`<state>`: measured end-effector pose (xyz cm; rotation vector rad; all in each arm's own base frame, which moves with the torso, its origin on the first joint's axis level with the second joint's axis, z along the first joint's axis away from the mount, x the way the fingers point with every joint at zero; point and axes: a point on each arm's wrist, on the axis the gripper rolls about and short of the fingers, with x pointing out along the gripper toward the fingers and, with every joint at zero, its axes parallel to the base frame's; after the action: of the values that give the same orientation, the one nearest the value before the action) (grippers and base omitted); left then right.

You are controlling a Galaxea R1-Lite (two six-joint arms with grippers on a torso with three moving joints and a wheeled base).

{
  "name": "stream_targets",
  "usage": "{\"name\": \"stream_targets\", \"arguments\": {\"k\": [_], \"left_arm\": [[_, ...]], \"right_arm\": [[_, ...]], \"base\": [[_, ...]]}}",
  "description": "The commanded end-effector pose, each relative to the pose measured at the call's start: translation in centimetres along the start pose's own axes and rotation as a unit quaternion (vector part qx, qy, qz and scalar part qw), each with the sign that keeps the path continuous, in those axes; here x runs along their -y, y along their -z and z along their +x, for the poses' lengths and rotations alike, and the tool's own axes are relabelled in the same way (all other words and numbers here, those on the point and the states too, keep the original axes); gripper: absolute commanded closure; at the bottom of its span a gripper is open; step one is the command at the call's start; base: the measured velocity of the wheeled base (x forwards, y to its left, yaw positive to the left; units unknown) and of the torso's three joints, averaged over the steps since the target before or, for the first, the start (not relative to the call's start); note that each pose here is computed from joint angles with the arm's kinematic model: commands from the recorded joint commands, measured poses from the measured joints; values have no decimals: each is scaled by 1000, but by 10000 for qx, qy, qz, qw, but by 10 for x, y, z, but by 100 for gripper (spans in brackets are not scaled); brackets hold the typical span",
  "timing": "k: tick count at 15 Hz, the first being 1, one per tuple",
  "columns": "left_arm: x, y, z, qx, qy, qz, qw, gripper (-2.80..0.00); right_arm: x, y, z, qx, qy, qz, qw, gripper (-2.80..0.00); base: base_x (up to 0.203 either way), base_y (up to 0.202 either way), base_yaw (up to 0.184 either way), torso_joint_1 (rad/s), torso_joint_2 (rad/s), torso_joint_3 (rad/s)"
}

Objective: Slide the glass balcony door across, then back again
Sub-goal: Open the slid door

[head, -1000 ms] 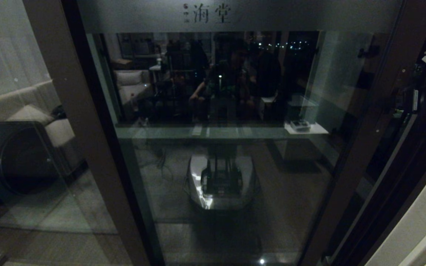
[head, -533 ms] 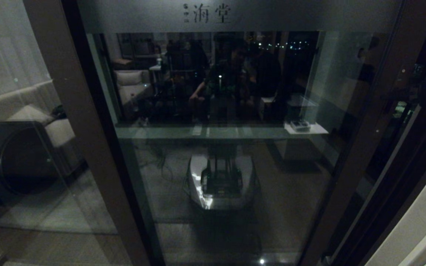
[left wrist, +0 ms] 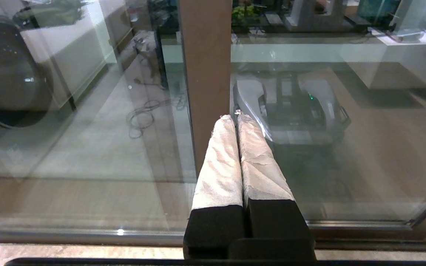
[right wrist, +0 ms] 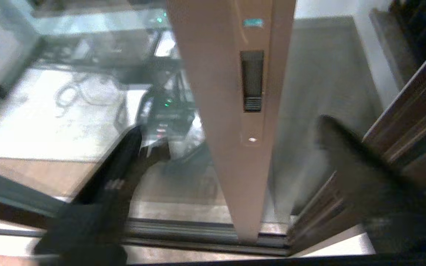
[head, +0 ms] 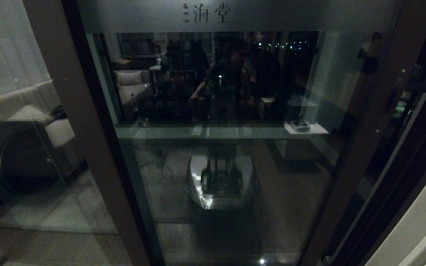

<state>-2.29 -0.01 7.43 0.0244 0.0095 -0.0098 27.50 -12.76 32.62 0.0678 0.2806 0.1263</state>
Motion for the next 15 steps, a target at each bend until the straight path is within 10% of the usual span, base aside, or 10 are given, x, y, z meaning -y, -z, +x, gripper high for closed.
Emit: {"name": "stream_targets", "arguments": {"k": [1, 8, 15], "left_arm": [[0, 0, 0, 2, -2, 0, 10000, 0], [0, 0, 0, 2, -2, 0, 10000, 0], [0, 0, 0, 2, -2, 0, 10000, 0]], "right_arm": [[2, -6, -21, 177, 57, -37, 9998, 0], [48, -1, 22, 159, 1089, -70, 9939, 0], [54, 4, 85, 76, 847, 9, 9964, 0]], "base": [[0, 0, 0, 0, 0, 0], [0, 0, 0, 0, 0, 0], [0, 0, 0, 0, 0, 0]]}}
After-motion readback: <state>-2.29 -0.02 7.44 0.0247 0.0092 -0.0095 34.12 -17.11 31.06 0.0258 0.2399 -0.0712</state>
